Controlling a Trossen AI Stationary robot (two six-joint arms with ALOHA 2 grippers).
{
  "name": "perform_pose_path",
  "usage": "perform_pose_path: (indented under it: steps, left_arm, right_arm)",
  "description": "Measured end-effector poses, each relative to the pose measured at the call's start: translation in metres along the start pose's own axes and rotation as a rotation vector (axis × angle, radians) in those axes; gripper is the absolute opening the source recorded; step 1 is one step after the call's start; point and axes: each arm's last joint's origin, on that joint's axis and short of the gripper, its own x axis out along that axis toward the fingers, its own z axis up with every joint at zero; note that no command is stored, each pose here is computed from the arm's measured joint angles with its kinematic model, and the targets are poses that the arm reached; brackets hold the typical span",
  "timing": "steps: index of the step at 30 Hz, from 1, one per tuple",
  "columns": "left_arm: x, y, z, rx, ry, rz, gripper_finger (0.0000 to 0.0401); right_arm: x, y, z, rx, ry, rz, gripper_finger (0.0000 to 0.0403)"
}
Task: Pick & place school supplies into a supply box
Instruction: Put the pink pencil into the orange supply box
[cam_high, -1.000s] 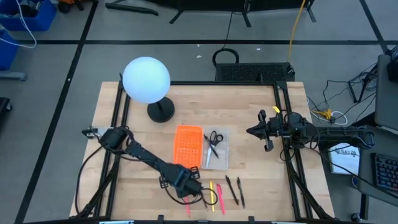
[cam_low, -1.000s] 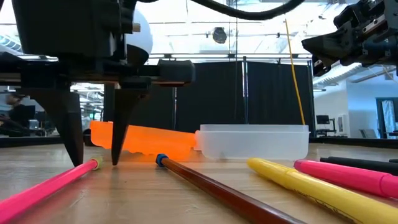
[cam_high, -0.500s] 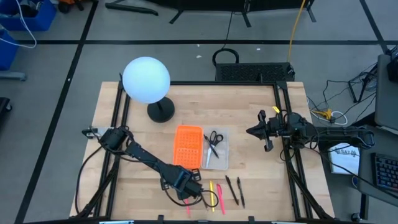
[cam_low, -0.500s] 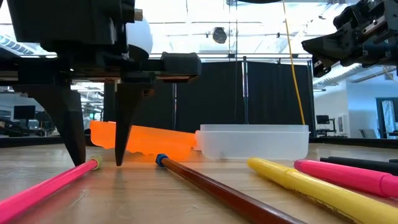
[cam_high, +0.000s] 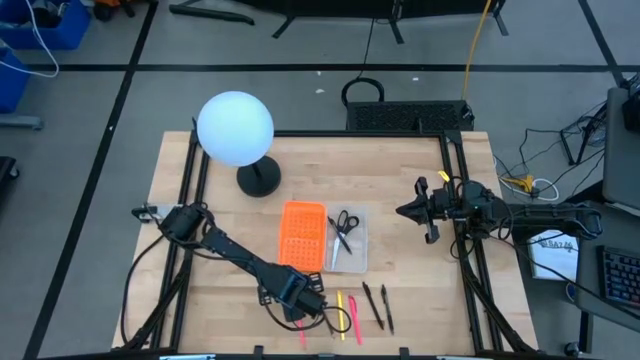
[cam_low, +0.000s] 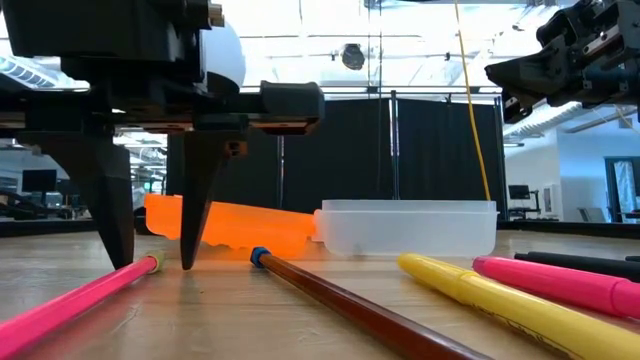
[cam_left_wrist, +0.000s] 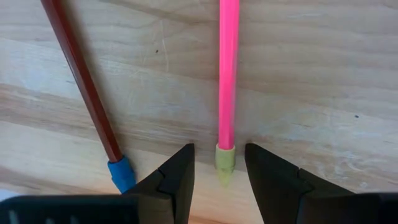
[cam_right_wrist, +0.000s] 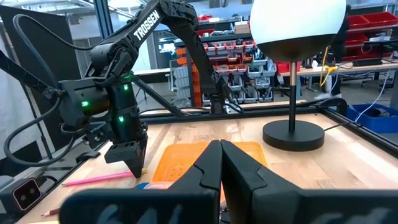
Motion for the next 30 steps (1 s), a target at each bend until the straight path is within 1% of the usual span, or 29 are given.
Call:
perform_pose_path:
  steps: [4, 7, 14, 17, 20, 25, 27, 30]
  left_arm:
    - [0.002, -0.001, -0.001, 0.000, -0.002, 0.000, 0.0151]
    - [0.002, -0.001, -0.001, -0.003, -0.006, -0.004, 0.0136]
    - [0.003, -0.003, -0.001, -0.003, -0.004, -0.017, 0.0046]
    - [0.003, -0.003, -0.001, -0.002, -0.004, -0.016, 0.0018]
    - [0.003, -0.003, -0.001, 0.004, 0.002, -0.009, 0.0017]
    - [0.001, -0.002, 0.000, 0.032, 0.043, 0.016, 0.0038]
    - [-0.002, 0.000, 0.000, 0.033, 0.058, 0.026, 0.0036]
    - [-0.010, 0.008, 0.004, 0.033, 0.076, 0.084, 0.0020]
  right_arm:
    - [0.000, 0.000, 0.000, -0.001, -0.002, 0.000, 0.0000]
    - [0.000, 0.000, 0.000, 0.000, -0.002, 0.000, 0.0000]
    - [0.000, 0.000, 0.000, 0.001, 0.002, 0.000, 0.0000]
    - [0.000, 0.000, 0.000, 0.001, 0.002, -0.001, 0.0000]
    - [0.000, 0.000, 0.000, 0.000, 0.001, -0.001, 0.0000]
    - [0.000, -0.001, 0.000, -0.001, -0.006, -0.029, 0.0000]
    - [0.000, -0.001, 0.000, -0.001, -0.006, -0.031, 0.0000]
    - [0.000, -0.001, 0.000, 0.004, -0.005, -0.030, 0.0000]
